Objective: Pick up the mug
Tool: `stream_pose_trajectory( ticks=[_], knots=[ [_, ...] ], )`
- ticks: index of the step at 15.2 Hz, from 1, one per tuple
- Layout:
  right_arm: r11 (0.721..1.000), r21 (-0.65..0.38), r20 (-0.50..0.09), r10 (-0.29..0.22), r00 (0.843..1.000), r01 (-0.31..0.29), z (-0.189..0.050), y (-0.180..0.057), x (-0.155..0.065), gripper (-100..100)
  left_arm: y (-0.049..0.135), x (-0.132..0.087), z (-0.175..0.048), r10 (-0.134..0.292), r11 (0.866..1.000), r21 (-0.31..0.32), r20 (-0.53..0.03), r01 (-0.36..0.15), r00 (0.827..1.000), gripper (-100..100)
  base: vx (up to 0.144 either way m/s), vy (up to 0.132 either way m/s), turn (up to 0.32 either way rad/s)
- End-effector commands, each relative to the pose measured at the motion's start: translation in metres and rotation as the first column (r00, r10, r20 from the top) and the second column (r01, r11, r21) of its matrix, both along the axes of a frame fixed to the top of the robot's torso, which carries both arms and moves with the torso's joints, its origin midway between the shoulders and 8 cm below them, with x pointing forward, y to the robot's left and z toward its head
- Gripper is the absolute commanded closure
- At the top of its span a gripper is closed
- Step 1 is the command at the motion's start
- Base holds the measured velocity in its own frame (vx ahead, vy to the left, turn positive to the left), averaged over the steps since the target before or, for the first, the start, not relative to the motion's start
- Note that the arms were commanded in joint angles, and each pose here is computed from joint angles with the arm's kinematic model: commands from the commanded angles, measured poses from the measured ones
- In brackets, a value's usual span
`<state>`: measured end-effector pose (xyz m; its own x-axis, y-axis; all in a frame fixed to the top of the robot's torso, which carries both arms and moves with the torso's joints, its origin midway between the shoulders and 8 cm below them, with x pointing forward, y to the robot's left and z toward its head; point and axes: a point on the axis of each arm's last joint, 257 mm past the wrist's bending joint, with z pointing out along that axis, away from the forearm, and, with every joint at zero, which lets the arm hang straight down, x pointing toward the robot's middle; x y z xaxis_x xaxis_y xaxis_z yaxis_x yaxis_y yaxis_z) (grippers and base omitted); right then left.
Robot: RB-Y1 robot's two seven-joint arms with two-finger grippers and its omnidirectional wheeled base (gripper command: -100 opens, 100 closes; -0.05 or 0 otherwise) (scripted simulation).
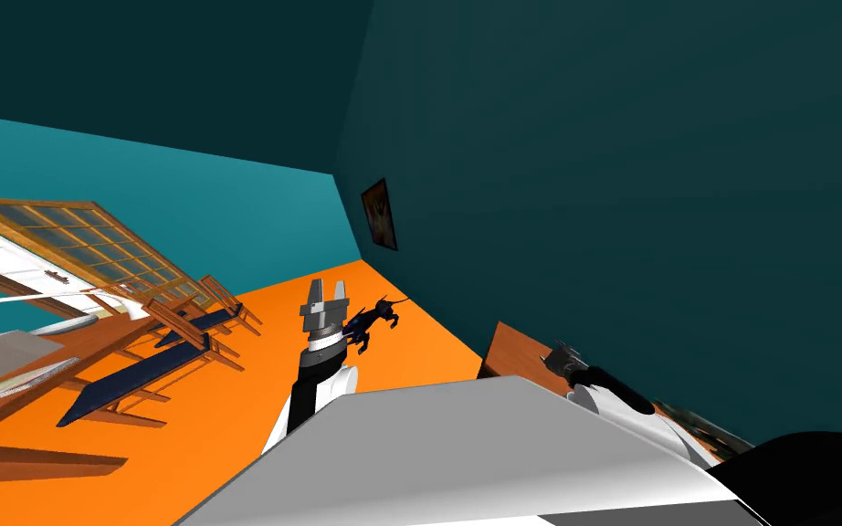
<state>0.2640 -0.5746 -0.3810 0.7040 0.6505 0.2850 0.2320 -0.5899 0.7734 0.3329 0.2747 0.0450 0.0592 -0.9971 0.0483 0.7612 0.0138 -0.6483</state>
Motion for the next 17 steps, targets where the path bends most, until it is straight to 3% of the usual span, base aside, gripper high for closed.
stream_pose_trajectory(
  ticks=[1,2,3,5,6,7,8,10,11,12,13,15,16,17],
  knots=[
    [0.993,0.075,-0.034,-0.092,0.995,0.095,-0.017,-0.02,-0.028,-100,0.0,0.0,0.0,0.0,1.0,0.0,0.0,0.0,1.0,0,0.183,0.07,-0.12],
    [0.99,0.089,-0.064,-0.104,0.993,0.109,-0.028,-0.02,-0.037,-100,0.0,0.0,0.0,0.0,1.0,0.0,0.0,0.0,1.0,0,0.193,0.075,-0.109],
    [0.976,0.131,-0.072,-0.166,0.984,0.174,-0.033,-0.032,-0.053,-100,0.0,0.0,0.0,0.0,1.0,0.0,0.0,0.0,1.0,0,0.207,0.07,-0.111],
    [0.971,0.145,-0.106,-0.176,0.979,0.19,-0.044,-0.031,-0.062,-100,0.0,0.0,0.0,0.0,1.0,0.0,0.0,0.0,1.0,0,0.166,0.039,-0.074],
    [0.944,0.192,-0.135,-0.245,0.96,0.268,-0.056,-0.041,-0.086,-100,0.0,0.0,0.0,0.0,1.0,0.0,0.0,0.0,1.0,0,0.142,0.035,-0.082],
    [0.942,0.197,-0.147,-0.245,0.958,0.271,-0.058,-0.04,-0.088,-100,0.0,0.0,0.0,0.0,1.0,0.0,0.0,0.0,1.0,0,0.147,0.026,-0.1],
    [0.911,0.235,-0.162,-0.307,0.938,0.339,-0.065,-0.048,-0.107,-100,0.0,0.0,0.0,0.0,1.0,0.0,0.0,0.0,1.0,0,0.171,0.022,-0.119],
    [0.904,0.244,-0.189,-0.31,0.932,0.351,-0.072,-0.046,-0.114,-100,0.0,0.0,0.0,0.0,1.0,0.0,0.0,0.0,1.0,0,0.148,0.044,-0.075],
    [0.86,0.284,-0.221,-0.372,0.902,0.424,-0.082,-0.051,-0.137,-100,0.0,0.0,0.0,0.0,1.0,0.0,0.0,0.0,1.0,0,0.149,0.032,-0.097],
    [0.857,0.287,-0.23,-0.371,0.9,0.427,-0.083,-0.05,-0.139,-100,0.0,0.0,0.0,0.0,1.0,0.0,0.0,0.0,1.0,0,0.153,0.032,-0.1],
    [0.807,0.322,-0.26,-0.428,0.866,0.496,-0.092,-0.053,-0.161,-100,0.0,0.0,0.0,0.0,1.0,0.0,0.0,0.0,1.0,0,0.179,0.017,-0.13],
    [0.803,0.325,-0.271,-0.427,0.863,0.499,-0.094,-0.051,-0.163,-100,0.0,0.0,0.0,0.0,1.0,0.0,0.0,0.0,1.0,0,0.154,-0.001,-0.063],
    [0.748,0.355,-0.298,-0.478,0.826,0.561,-0.102,-0.053,-0.183,-100,0.0,0.0,0.0,0.0,1.0,0.0,0.0,0.0,1.0,0,0.127,-0.004,-0.084],
    [0.743,0.358,-0.31,-0.476,0.823,0.565,-0.104,-0.051,-0.185,-100,0.0,0.0,0.0,0.0,1.0,0.0,0.0,0.0,1.0,0,0.126,0.002,-0.089]
  ],
)
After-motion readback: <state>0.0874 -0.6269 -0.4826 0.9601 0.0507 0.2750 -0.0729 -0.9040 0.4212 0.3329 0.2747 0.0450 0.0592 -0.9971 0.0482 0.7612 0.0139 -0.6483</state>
